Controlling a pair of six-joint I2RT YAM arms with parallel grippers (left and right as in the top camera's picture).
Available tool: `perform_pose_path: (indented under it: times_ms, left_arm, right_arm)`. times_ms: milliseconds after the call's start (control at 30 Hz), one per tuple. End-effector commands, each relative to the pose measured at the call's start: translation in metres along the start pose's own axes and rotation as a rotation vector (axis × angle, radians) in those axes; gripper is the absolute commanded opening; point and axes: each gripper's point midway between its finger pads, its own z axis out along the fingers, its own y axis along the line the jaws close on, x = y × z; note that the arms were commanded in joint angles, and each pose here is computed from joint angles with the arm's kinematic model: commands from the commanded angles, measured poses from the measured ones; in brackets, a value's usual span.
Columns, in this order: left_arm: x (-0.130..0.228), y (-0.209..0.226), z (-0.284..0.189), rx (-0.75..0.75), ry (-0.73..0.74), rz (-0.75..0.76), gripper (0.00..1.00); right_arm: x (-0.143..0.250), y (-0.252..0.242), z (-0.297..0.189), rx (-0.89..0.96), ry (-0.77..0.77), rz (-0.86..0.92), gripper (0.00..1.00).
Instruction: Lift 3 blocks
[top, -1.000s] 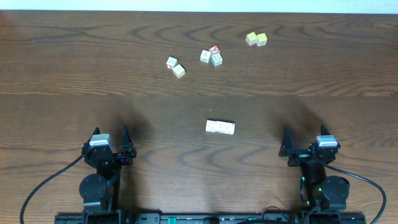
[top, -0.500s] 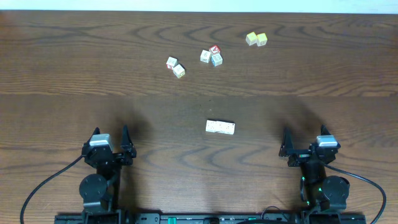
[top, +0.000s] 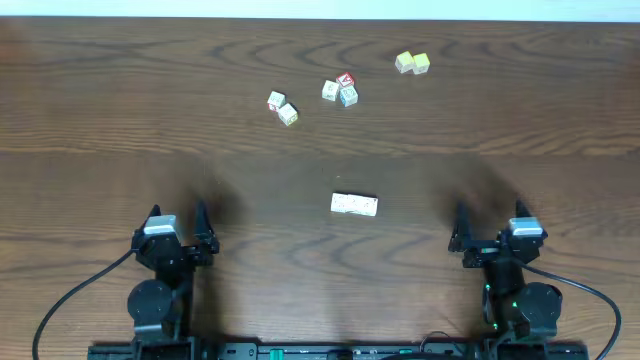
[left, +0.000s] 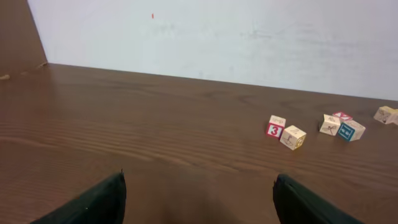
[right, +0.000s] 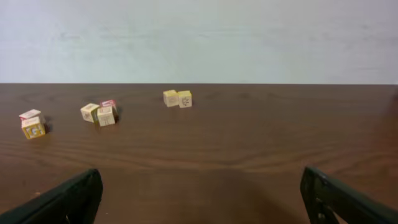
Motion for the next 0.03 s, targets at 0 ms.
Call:
perform_pose_path:
  times_ms: [0]
  left_arm:
    - [0.0154,-0.0019,0.0009,0.013,0.046,-0.001,0.76]
  right_arm:
    - [0.0002,-0.0041,-0.0004,0.019,-0.001,-0.018,0.99]
